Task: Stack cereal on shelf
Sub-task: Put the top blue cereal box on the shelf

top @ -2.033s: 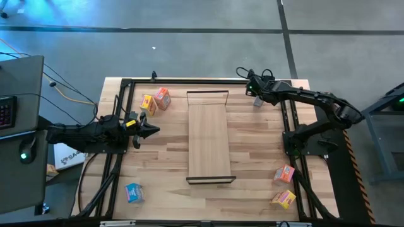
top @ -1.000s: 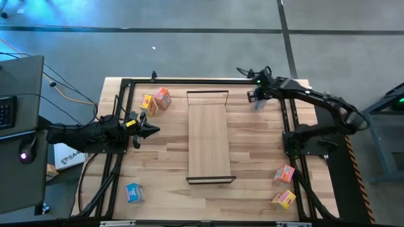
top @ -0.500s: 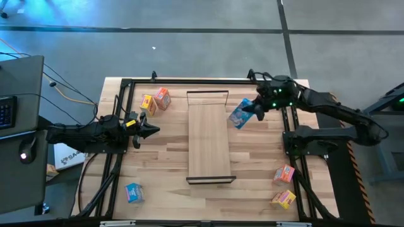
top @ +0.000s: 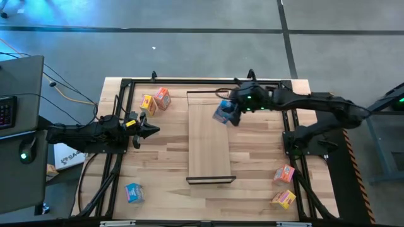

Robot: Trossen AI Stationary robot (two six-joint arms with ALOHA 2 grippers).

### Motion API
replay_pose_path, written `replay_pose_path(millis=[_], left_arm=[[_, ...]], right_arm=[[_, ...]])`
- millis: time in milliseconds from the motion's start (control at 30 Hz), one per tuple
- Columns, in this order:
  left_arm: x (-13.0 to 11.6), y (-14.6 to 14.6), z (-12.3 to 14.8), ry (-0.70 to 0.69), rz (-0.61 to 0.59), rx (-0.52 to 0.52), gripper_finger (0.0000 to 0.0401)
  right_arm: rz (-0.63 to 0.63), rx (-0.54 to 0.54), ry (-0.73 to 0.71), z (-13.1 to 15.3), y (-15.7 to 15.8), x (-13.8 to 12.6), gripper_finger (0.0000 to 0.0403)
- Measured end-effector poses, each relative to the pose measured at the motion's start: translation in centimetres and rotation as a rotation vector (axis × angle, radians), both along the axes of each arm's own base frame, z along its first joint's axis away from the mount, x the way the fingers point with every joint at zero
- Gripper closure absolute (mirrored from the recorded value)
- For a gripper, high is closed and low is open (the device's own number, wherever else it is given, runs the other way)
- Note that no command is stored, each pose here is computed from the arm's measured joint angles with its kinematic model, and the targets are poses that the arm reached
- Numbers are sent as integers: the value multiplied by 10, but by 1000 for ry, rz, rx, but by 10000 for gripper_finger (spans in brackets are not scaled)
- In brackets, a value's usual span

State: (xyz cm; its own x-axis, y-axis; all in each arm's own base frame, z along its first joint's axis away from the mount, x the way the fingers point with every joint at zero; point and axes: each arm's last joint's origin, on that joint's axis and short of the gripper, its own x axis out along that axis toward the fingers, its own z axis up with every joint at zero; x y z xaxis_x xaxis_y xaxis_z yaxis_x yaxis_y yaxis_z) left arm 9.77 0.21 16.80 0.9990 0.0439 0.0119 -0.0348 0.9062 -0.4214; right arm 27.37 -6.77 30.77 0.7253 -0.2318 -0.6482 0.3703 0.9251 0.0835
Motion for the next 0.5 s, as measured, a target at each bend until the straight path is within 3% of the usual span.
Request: replay_pose_path(millis=[167, 500], left_arm=[[0, 0, 0, 1, 1, 0, 400], [0, 0, 0, 0, 1, 0, 400]], right_arm=[[-53, -62, 118, -12, -8, 25, 263], [-69, 2, 201, -43, -15, 55, 263]])
